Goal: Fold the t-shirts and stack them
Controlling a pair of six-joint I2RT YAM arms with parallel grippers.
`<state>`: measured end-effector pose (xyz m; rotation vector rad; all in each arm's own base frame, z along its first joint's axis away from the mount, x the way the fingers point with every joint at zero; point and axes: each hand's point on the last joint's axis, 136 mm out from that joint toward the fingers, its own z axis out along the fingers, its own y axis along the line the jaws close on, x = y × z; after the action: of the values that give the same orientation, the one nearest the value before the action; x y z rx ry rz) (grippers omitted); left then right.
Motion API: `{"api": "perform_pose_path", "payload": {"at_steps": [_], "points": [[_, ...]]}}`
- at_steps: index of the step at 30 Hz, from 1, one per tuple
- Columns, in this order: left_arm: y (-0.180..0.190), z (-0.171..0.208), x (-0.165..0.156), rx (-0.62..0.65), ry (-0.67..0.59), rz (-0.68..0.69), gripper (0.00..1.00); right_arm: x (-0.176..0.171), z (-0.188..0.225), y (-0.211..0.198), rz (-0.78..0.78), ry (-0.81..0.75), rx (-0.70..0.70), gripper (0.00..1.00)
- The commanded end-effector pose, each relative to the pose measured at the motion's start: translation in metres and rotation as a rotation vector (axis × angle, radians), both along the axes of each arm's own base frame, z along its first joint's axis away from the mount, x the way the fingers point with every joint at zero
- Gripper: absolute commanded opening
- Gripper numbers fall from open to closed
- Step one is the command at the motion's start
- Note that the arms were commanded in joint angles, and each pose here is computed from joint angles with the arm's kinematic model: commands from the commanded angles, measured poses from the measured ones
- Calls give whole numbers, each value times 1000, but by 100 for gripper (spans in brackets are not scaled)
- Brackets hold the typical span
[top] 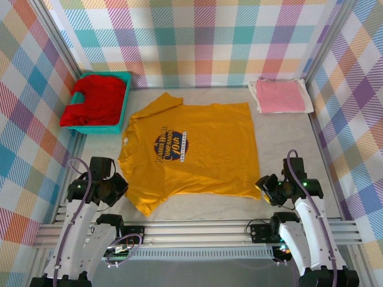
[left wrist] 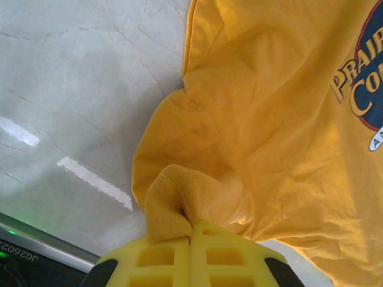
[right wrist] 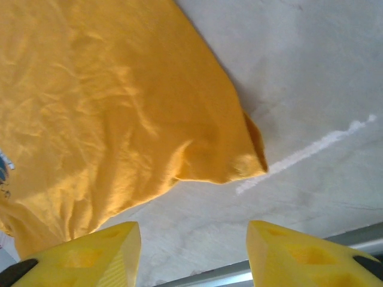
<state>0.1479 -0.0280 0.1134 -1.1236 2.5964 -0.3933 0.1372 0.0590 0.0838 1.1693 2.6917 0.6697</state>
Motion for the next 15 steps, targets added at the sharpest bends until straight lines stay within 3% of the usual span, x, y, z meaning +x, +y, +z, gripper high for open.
{"api": "perform_pose_path", "payload": {"at_steps": [1, 3, 15], "points": [[-3, 0, 5, -16, -16, -8, 0, -17, -13, 5, -34, 97, 41, 53], [-3, 1, 6, -12, -28, -12, 0, -15, -20, 9, -37, 110, 67, 59], [-5, 3, 11, -26, -64, -18, 0, 20, -51, 15, -132, 92, 128, 63]]}}
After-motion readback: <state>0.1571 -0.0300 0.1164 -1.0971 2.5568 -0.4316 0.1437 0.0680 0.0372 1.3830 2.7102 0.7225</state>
